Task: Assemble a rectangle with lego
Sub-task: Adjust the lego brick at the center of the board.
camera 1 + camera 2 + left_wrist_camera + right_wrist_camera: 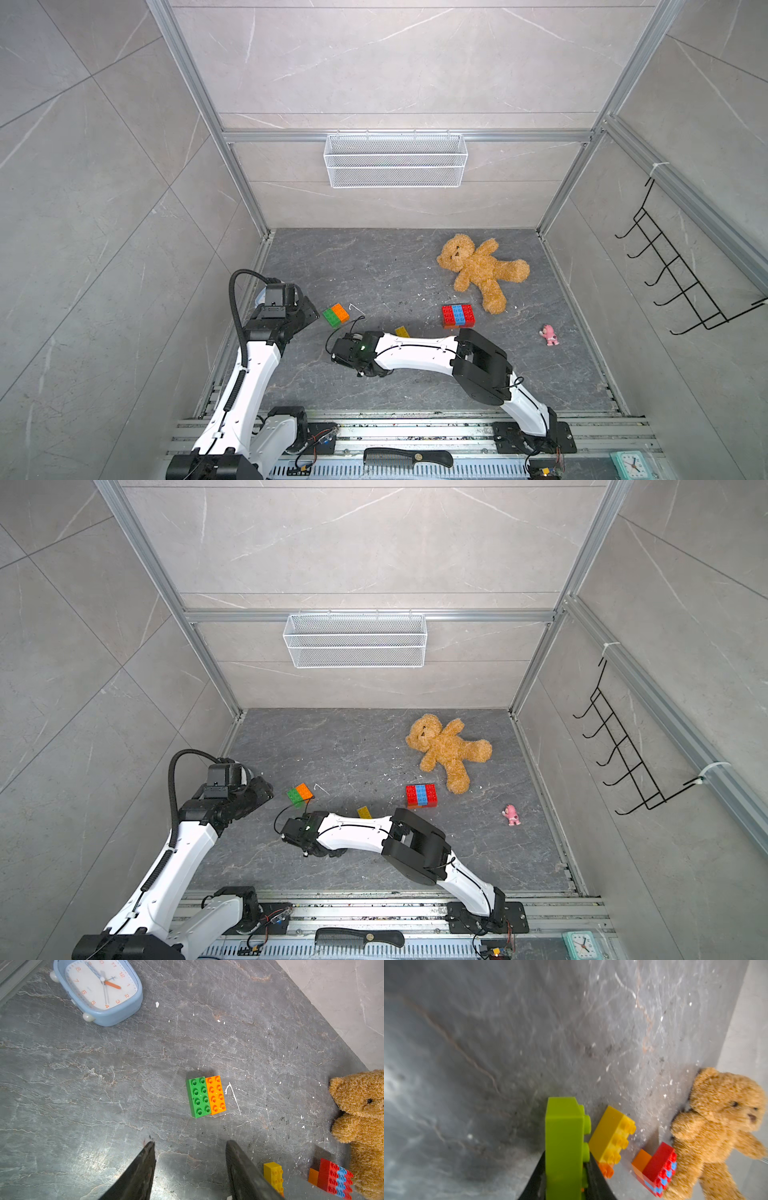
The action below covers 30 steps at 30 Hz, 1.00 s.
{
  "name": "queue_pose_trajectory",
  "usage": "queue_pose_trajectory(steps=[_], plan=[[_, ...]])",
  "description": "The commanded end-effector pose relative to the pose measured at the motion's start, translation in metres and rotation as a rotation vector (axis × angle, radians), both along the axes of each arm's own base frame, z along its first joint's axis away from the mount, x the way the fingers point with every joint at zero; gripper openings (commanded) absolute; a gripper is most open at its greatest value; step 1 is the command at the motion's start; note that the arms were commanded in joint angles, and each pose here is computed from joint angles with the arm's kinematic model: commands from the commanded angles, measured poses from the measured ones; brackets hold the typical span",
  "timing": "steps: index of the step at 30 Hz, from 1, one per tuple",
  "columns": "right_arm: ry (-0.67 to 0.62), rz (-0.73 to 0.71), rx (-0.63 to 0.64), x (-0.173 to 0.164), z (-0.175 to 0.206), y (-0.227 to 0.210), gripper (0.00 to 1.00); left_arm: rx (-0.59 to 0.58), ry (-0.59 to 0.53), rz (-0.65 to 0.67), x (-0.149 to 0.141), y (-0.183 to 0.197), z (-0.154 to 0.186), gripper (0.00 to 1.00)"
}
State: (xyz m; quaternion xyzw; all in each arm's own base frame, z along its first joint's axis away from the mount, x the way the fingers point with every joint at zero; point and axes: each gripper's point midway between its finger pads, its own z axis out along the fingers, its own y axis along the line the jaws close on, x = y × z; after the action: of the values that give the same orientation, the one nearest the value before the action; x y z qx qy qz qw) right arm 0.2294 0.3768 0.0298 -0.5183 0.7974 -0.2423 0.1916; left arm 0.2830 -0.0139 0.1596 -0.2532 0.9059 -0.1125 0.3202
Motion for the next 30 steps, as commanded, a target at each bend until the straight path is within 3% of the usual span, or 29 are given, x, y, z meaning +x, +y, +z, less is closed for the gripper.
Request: queue_pose_trajectory(steps=[1,10,18,22,26,30], plan=[[-0.017,0.039,-0.061,-0.015,-0.005,-0.009,0.33,-0.021,-0.006,0.005,-0.003,-0.002,0.004,0.57],[0.043,0.059,-0.039,-0.063,-0.002,0.0,0.51,-0.032,-0.008,0.007,-0.009,-0.002,-0.003,0.57],[0.148,0.029,0.043,-0.093,0.003,0.02,0.55,-0.045,0.001,0.009,-0.016,-0.004,-0.015,0.57],[0.202,-0.033,0.181,-0.093,0.025,0.028,0.57,-0.041,-0.005,0.011,-0.02,-0.003,-0.012,0.57],[0.27,-0.248,0.345,-0.069,0.058,0.013,0.59,-0.028,-0.009,0.004,-0.022,-0.002,-0.008,0.57],[0.36,-0.604,0.503,-0.062,0.068,-0.012,0.75,-0.055,-0.013,-0.078,-0.017,-0.015,-0.016,0.6]])
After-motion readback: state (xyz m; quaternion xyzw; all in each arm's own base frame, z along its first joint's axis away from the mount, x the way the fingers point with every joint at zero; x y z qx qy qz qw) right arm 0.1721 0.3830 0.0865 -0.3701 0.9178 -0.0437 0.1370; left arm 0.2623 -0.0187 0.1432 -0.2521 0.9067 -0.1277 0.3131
